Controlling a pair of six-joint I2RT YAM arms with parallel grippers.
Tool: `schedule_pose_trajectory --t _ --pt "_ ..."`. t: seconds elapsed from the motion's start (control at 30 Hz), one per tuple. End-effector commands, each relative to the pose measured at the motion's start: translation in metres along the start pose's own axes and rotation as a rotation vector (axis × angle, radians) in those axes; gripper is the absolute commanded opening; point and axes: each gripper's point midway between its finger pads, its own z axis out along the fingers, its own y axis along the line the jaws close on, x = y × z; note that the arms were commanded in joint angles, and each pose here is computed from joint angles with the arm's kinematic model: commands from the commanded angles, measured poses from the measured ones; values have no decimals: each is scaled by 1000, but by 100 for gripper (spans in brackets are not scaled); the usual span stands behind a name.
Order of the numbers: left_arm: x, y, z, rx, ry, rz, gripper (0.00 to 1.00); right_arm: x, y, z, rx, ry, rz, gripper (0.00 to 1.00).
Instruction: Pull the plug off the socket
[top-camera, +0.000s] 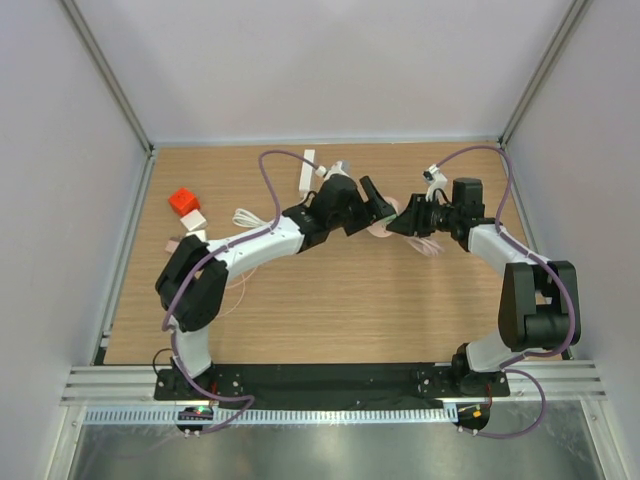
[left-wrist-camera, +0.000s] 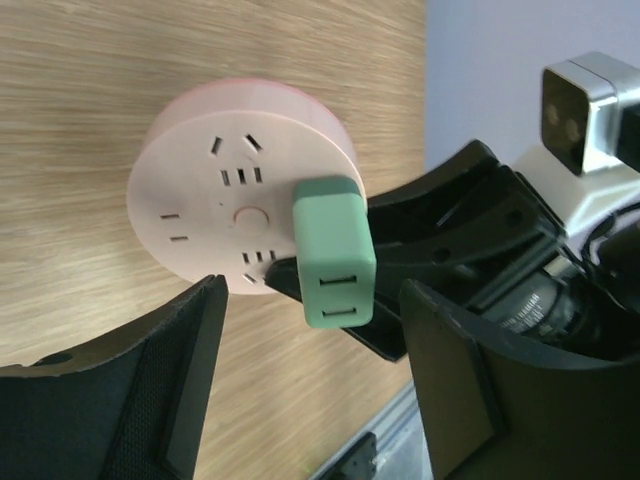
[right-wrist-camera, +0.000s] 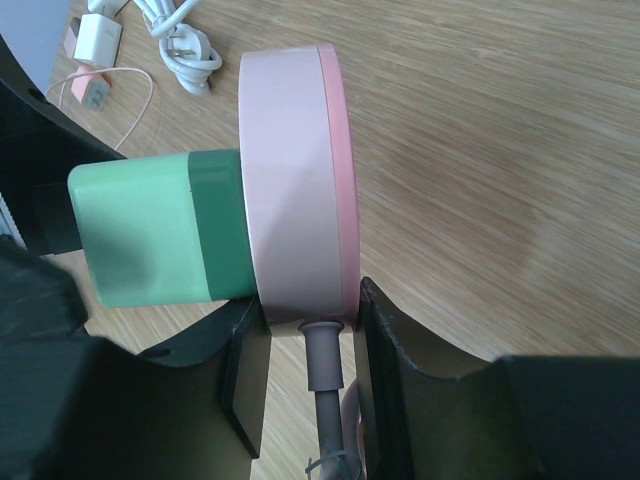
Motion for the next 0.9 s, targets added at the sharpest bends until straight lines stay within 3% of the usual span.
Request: schedule_pose_trajectory --t 0.0,0.13,0.2,0.3,0.33,0.5,0.63,0.73,0.8,0.87 --pt "-9 11 7 -125 -77 2 72 -35 20 -4 -55 -86 -102 1" --pt "-11 17 15 -191 -106 -1 54 -35 21 -4 -54 -88 -106 1" --pt "-12 23 18 -250 -124 6 40 -35 21 -4 -51 -89 -113 1" --pt "-12 23 20 -272 -118 21 3 -35 20 -4 -38 -90 -115 1" --pt "-14 21 20 -268 -123 22 0 -36 19 -4 -27 -92 -117 1" --pt "-25 9 3 -240 -144 35 0 -49 -4 -11 147 -136 -144 1" --pt "-55 1 -29 -155 -156 -124 0 -53 -14 -19 233 -169 -141 1" --pt "-54 -2 -37 -83 -75 -222 0 -54 -14 -19 233 -173 -135 1" --pt "-52 -11 -45 -34 -10 -224 0 -53 -13 -18 225 -168 -132 1" --pt "-53 -24 -48 28 17 -117 0 -53 -10 -17 205 -168 -127 1"
